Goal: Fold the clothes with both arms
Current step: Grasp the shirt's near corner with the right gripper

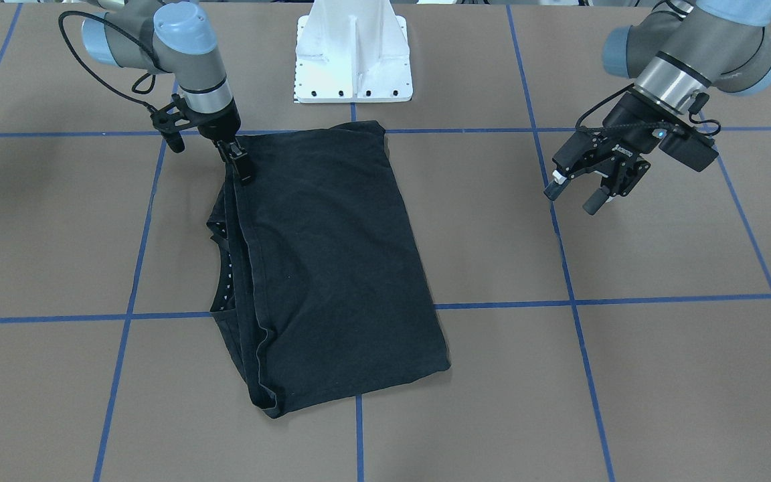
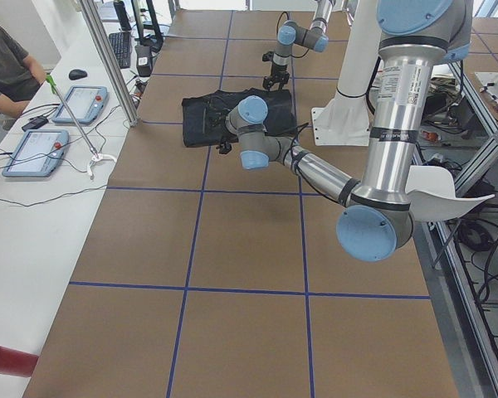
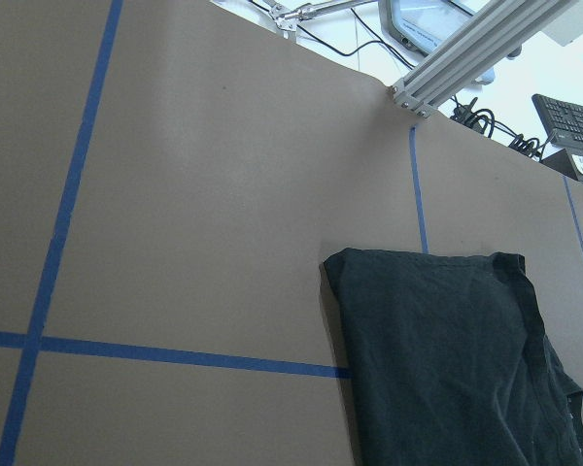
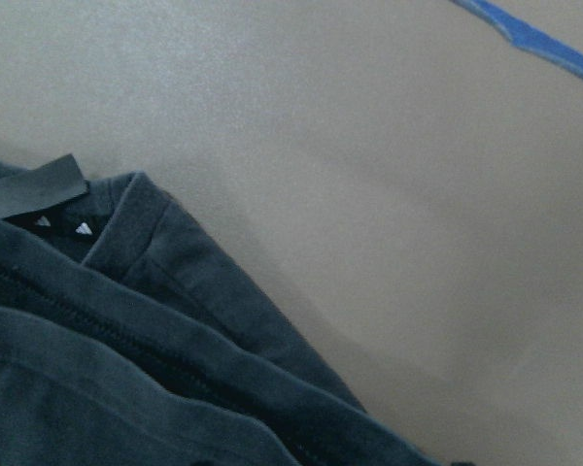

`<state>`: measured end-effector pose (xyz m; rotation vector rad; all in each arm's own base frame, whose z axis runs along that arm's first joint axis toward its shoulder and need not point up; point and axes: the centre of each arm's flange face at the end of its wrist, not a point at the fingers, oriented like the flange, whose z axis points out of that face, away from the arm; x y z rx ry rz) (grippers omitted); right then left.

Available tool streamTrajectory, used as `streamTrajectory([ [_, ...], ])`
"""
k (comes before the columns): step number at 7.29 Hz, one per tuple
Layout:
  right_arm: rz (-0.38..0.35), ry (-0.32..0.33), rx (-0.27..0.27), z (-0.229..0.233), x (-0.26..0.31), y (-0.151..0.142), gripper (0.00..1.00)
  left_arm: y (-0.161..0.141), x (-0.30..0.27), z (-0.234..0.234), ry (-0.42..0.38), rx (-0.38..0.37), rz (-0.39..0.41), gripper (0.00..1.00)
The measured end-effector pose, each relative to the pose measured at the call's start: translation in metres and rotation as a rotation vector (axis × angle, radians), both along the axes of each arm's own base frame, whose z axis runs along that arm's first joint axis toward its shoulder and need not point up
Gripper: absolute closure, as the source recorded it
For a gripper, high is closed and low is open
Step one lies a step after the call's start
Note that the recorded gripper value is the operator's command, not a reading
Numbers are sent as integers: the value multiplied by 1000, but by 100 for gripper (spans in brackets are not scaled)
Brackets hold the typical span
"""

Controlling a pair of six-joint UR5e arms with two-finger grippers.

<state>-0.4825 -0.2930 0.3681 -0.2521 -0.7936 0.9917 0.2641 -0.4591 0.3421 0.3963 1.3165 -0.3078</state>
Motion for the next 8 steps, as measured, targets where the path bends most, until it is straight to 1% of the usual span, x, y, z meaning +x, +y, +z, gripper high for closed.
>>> streamTrajectory([
  [1,-2,3,0,1,-1,0,27,0,0,0,0,0,0,0],
  [3,-4,6,-2,3,-2,1,73,0,0,0,0,1,0,0],
  [4,-2,4,-2,2,-3,0,100,0,0,0,0,0,0,0],
  [6,-5,-2,3,1,-2,1,100,1,-1,2,-3,-3,0,0],
  [8,-10,-23,12,1,-1,0,100,2,-2,2,-2,-3,0,0],
])
